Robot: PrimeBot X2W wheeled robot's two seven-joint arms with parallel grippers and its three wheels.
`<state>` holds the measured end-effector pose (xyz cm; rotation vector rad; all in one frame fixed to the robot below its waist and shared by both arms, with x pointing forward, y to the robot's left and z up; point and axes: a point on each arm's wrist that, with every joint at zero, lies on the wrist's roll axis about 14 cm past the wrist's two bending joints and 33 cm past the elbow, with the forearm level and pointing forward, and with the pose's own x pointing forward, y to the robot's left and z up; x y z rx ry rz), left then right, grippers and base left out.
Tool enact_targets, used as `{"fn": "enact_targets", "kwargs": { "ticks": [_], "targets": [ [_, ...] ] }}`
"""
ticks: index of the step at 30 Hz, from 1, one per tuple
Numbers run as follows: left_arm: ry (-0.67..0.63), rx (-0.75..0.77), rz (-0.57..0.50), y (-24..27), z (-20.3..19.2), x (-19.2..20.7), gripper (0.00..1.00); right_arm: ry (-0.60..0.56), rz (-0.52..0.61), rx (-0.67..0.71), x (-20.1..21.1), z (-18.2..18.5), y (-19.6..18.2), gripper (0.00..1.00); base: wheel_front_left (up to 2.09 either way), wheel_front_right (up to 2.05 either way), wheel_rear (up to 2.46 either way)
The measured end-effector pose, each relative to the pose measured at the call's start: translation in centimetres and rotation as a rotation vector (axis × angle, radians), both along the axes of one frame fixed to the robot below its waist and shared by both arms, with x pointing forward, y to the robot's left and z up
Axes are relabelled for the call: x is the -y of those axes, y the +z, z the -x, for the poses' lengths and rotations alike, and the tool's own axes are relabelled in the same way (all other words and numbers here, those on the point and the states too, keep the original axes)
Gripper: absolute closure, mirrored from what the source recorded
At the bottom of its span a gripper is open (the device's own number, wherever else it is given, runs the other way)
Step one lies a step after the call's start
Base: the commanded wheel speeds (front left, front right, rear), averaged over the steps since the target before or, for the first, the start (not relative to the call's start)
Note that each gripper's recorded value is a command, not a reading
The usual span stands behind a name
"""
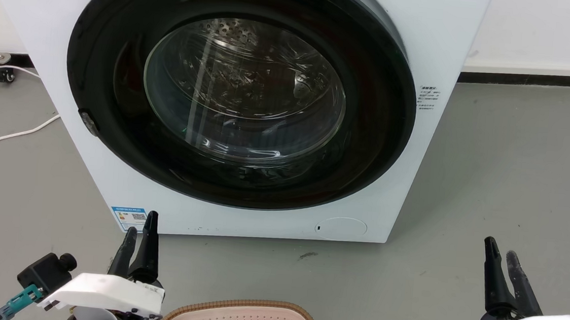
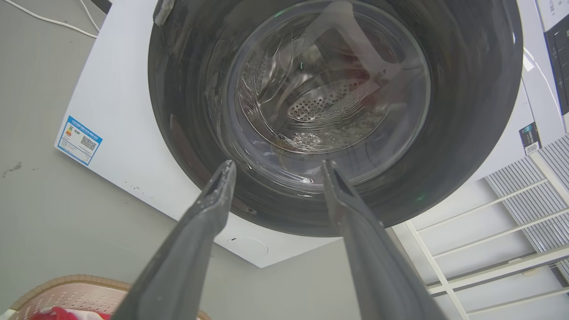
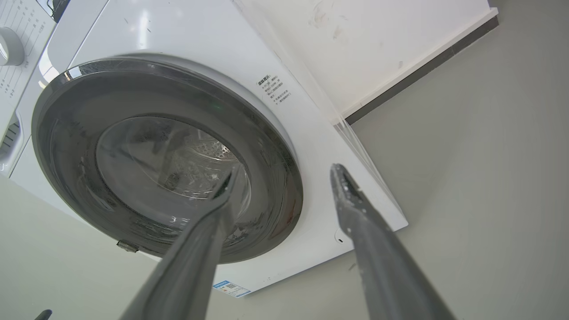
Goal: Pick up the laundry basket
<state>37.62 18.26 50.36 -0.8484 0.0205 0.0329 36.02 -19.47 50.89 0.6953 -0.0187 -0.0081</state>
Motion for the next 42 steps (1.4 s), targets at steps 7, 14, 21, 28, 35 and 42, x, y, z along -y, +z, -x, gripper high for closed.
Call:
{"fn": "enact_targets", "kwargs": {
  "ticks": [7,14,21,28,35,42],
  "targets": [
    [-0.004,0.016,-0.103,0.3,0.1,0.3,0.00,-0.005,0.113,0.010,0.1,0.3,0.2,0.00,0.00,0.00,0.00],
    [-0.009,0.024,-0.198,0.3,0.2,0.5,0.00,-0.008,0.198,0.016,0.2,0.7,0.2,0.00,0.00,0.00,0.00],
    [-0.013,0.039,-0.285,0.5,0.4,0.8,0.00,-0.013,0.276,0.029,0.2,1.0,0.4,0.00,0.00,0.00,0.00],
    [-0.014,0.056,-0.367,0.8,0.4,1.0,0.00,-0.012,0.356,0.045,0.2,1.3,0.7,0.00,0.00,0.00,0.00],
    [-0.025,0.077,-0.453,1.1,0.6,1.5,0.00,-0.009,0.431,0.065,0.0,1.5,1.1,0.00,0.00,0.00,0.00],
    [-0.031,0.094,-0.522,1.3,0.8,1.9,0.00,-0.005,0.499,0.078,-0.2,1.8,1.3,0.00,0.00,0.00,0.00]
  ]
}}
